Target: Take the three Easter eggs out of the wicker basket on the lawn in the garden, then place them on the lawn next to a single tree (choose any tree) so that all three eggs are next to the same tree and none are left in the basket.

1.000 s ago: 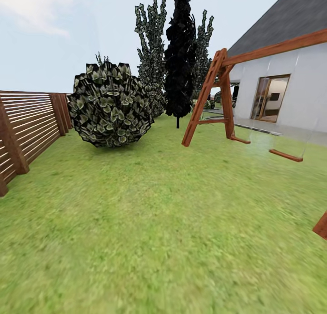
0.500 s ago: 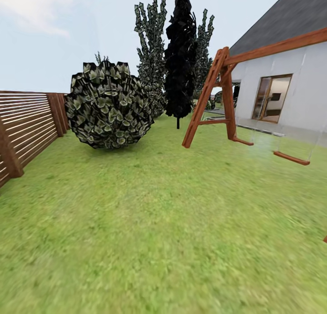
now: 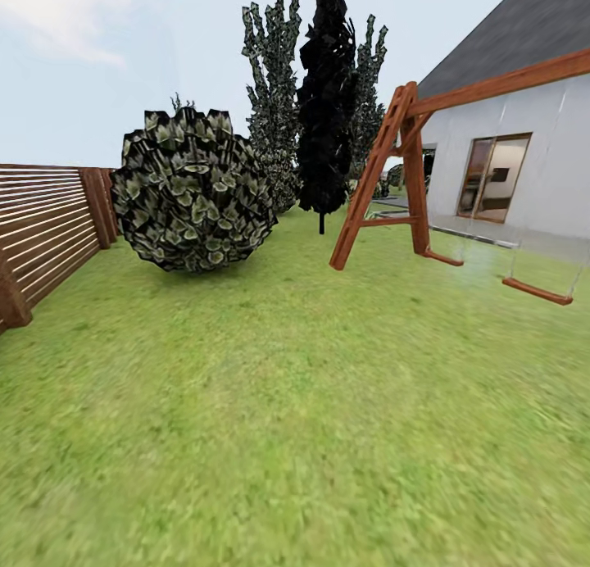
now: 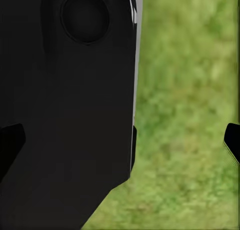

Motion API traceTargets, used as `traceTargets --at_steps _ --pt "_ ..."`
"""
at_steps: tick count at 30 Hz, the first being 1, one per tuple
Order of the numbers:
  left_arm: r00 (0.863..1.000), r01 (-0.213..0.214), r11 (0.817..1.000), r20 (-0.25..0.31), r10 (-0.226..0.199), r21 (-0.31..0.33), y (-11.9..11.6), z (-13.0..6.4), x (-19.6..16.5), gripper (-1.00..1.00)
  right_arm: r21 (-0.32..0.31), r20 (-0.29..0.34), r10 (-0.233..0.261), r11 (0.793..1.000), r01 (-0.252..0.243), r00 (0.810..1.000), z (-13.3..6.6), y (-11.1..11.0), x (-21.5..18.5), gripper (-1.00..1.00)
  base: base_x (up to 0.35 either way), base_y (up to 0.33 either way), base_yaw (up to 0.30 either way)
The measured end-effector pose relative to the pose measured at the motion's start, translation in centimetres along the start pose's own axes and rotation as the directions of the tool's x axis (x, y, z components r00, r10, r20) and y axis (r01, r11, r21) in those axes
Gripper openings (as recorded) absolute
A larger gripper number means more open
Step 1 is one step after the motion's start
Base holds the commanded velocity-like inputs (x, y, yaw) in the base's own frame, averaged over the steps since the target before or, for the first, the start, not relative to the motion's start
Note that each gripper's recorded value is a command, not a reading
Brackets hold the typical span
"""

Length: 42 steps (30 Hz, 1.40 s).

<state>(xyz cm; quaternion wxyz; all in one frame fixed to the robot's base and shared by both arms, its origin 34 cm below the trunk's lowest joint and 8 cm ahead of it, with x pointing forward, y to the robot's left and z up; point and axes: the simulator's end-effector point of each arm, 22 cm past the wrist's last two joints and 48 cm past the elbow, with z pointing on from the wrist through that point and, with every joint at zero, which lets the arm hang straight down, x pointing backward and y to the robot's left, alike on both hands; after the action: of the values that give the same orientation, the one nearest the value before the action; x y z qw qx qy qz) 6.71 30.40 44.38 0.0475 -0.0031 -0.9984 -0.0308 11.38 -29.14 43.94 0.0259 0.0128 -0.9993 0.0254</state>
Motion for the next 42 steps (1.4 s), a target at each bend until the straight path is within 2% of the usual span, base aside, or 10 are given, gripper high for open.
traceTargets --at_steps 42 --pt "1.000 0.000 1.000 0.000 0.000 0.000 -0.01 0.00 0.00 1.00 0.000 0.000 -0.003 1.000 0.003 1.000 0.00 0.02 0.00 1.00 0.318 0.000 0.000"
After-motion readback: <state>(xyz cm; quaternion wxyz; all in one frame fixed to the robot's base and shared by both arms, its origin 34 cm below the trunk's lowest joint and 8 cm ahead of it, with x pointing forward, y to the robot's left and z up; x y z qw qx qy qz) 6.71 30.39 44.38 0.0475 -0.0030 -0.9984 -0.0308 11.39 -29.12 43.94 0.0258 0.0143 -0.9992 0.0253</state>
